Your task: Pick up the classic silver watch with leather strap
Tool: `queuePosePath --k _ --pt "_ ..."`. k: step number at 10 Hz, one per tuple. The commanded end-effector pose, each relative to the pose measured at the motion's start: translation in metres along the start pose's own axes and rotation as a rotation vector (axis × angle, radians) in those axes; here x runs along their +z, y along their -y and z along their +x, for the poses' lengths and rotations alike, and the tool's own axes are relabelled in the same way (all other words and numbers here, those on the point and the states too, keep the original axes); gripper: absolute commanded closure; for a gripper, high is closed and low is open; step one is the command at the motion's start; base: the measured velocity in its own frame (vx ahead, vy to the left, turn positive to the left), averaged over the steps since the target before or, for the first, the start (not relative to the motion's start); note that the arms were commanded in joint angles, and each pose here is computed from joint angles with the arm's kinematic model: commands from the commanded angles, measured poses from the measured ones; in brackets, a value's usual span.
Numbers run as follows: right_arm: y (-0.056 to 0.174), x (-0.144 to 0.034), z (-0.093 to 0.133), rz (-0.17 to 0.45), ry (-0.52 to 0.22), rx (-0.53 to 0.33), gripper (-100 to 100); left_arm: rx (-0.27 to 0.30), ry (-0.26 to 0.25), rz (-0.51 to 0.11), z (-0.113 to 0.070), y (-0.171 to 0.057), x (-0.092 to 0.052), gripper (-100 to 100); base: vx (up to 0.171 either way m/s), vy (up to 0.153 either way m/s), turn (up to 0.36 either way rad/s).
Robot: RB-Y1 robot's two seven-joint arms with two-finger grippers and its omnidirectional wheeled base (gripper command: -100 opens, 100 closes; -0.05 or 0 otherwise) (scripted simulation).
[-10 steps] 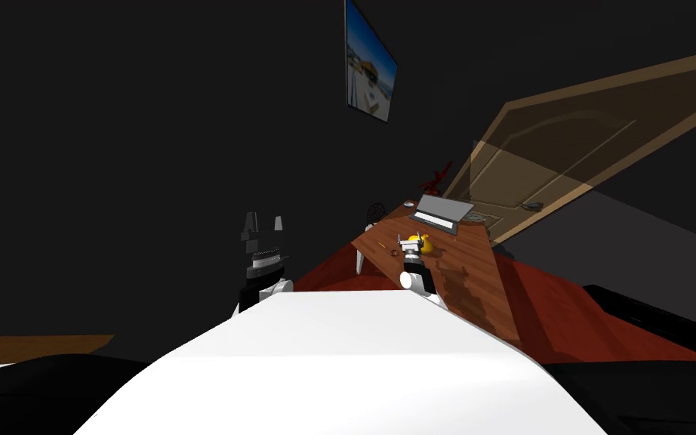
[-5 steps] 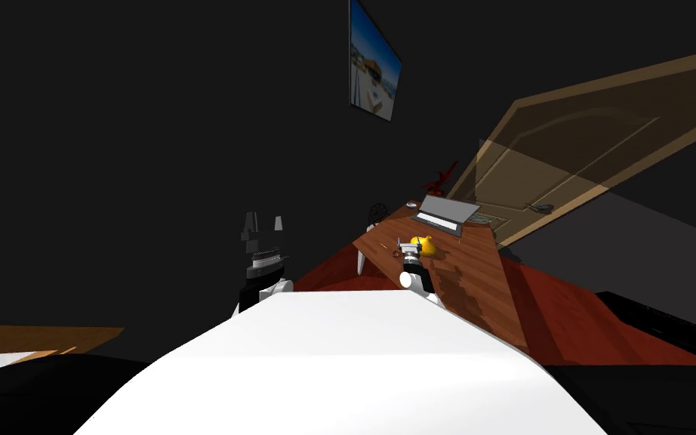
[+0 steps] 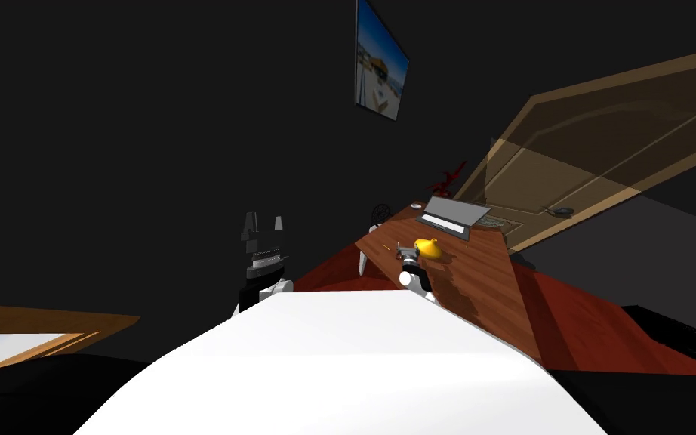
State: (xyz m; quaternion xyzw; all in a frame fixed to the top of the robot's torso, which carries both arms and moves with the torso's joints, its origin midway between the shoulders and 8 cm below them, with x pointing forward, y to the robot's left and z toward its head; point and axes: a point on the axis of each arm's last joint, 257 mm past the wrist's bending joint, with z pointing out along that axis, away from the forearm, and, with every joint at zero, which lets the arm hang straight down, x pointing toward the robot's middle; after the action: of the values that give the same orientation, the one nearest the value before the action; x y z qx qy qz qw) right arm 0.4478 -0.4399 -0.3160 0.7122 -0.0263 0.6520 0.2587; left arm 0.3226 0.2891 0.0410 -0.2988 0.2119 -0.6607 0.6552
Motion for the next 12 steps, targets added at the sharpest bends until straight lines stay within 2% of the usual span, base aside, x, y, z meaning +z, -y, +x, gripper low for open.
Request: queuePosePath --k 1,2,3,4,5,6,9,11,12 --pt "-0.002 -0.001 -0.013 0.002 0.039 0.041 -100 0.000 0.000 0.000 0.000 0.000 0.000 0 0.007 -0.002 0.041" --pt "-0.002 0.002 -0.028 0.000 0.077 0.095 -100 0.000 0.000 0.000 0.000 0.000 0.000 0 0.007 0.000 0.066" --pt "-0.002 0.001 -0.031 0.001 0.084 0.093 -100 0.000 0.000 0.000 0.000 0.000 0.000 0 0.005 0.000 0.025" --pt "-0.003 0.004 -0.042 -0.003 0.115 0.145 -100 0.000 0.000 0.000 0.000 0.000 0.000 0 0.004 0.002 0.049" --pt "-0.003 0.002 -0.048 -0.003 0.127 0.142 -100 0.000 0.000 0.000 0.000 0.000 0.000 0 0.004 0.000 0.036" --pt "-0.005 0.003 -0.063 -0.009 0.165 0.190 -100 0.000 0.000 0.000 0.000 0.000 0.000 0 0.006 0.001 0.063" --pt "-0.006 0.002 -0.080 -0.017 0.208 0.234 -100 0.000 0.000 0.000 0.000 0.000 0.000 0 0.005 -0.001 0.035" --pt "-0.010 0.003 -0.102 -0.034 0.268 0.319 -100 0.000 0.000 0.000 0.000 0.000 0.000 0 0.009 0.001 0.071" --pt "-0.010 0.001 -0.108 -0.036 0.280 0.315 -100 0.000 0.000 0.000 0.000 0.000 0.000 0 0.011 -0.001 0.026"
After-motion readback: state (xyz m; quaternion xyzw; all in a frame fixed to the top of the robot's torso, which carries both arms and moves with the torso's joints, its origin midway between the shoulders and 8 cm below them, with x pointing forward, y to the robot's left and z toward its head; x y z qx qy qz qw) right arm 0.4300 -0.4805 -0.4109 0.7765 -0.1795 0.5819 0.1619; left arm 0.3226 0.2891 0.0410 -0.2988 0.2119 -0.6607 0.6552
